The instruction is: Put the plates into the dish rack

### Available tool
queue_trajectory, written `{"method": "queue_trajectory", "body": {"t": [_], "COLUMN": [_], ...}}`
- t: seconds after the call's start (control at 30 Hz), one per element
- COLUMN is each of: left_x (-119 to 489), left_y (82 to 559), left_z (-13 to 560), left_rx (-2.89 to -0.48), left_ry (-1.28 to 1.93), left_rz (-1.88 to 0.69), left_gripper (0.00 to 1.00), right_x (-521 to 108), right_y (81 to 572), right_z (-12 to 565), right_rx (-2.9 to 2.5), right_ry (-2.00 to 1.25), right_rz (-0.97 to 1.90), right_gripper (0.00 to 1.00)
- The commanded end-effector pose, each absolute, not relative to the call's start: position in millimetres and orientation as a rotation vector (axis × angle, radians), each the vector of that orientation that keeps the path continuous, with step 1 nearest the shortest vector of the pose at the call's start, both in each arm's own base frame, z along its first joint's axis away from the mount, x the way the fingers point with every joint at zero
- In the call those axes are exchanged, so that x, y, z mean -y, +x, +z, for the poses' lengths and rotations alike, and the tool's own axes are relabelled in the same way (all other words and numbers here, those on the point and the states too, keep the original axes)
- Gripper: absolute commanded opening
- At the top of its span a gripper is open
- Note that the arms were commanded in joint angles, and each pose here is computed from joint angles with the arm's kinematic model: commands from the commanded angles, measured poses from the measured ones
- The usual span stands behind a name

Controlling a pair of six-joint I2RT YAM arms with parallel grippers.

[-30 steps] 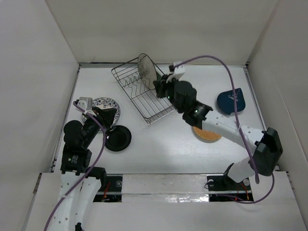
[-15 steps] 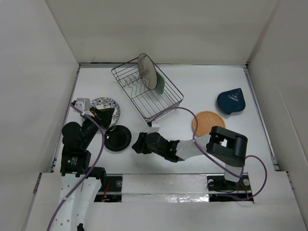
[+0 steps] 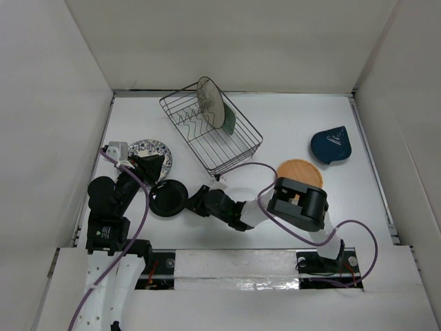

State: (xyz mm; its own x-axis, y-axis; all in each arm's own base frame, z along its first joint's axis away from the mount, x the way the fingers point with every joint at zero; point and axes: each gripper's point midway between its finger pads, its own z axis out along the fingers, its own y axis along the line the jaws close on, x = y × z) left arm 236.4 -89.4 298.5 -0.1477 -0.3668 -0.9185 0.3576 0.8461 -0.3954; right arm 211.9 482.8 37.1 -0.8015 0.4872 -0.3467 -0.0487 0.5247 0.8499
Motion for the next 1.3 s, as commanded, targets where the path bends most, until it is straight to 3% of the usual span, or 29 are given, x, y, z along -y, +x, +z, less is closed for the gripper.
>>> {"method": "queue_trajectory", "body": {"t": [0.0,0.07,0.13,0.23,0.4,0.53,0.63,0.67,0.73,0.87,1.1,1.27], "left_x": [90.6,90.9,90.9,91.0,91.2,92.0,90.5,90.0,88.9,89.2,94.4,98.5], "left_y": [234.2,234.1,234.4,235.3,235.8,236.6,237.0,236.8,236.0,234.1,230.8,229.5], "left_z": [318.9,319.2,318.5,317.2,316.8,319.0,321.2,320.8,321.1,322.3,320.7,320.6], "left_rx": [-1.53,-1.529,-1.532,-1.538,-1.54,-1.534,-1.529,-1.53,-1.527,-1.525,-1.53,-1.535], "left_ry": [0.019,0.02,0.02,0.018,0.02,0.024,0.019,0.016,0.014,0.018,0.046,0.062], "left_rz": [-0.637,-0.638,-0.638,-0.638,-0.638,-0.642,-0.634,-0.632,-0.625,-0.626,-0.645,-0.657], "left_gripper": [0.18,0.18,0.19,0.19,0.19,0.19,0.19,0.19,0.19,0.19,0.21,0.22], "right_x": [-486.5,-489.3,-489.9,-486.2,-460.3,-441.7,-418.2,-407.4,-385.5,-348.7,-338.3,-338.1], "right_y": [234.2,236.3,237.5,238.6,213.1,184.9,190.7,200.8,214.5,284.7,399.9,460.3], "right_z": [35.1,32.4,30.4,31.5,31.7,74.7,99.6,137.2,155.8,254.1,309.3,325.6], "right_rx": [-2.153,-2.149,-2.148,-2.133,-2.127,-2.047,-1.98,-1.89,-1.848,-1.629,-1.484,-1.438], "right_ry": [0.49,0.496,0.501,0.512,0.443,0.333,0.261,0.297,0.187,0.157,-0.082,-0.115], "right_rz": [1.299,1.299,1.294,1.293,1.259,1.26,1.134,1.12,0.9,0.547,-0.081,-0.28], "right_gripper": [0.34,0.29,0.14,0.0,0.0,0.0,0.0,0.0,0.0,0.0,0.0,0.0]}}
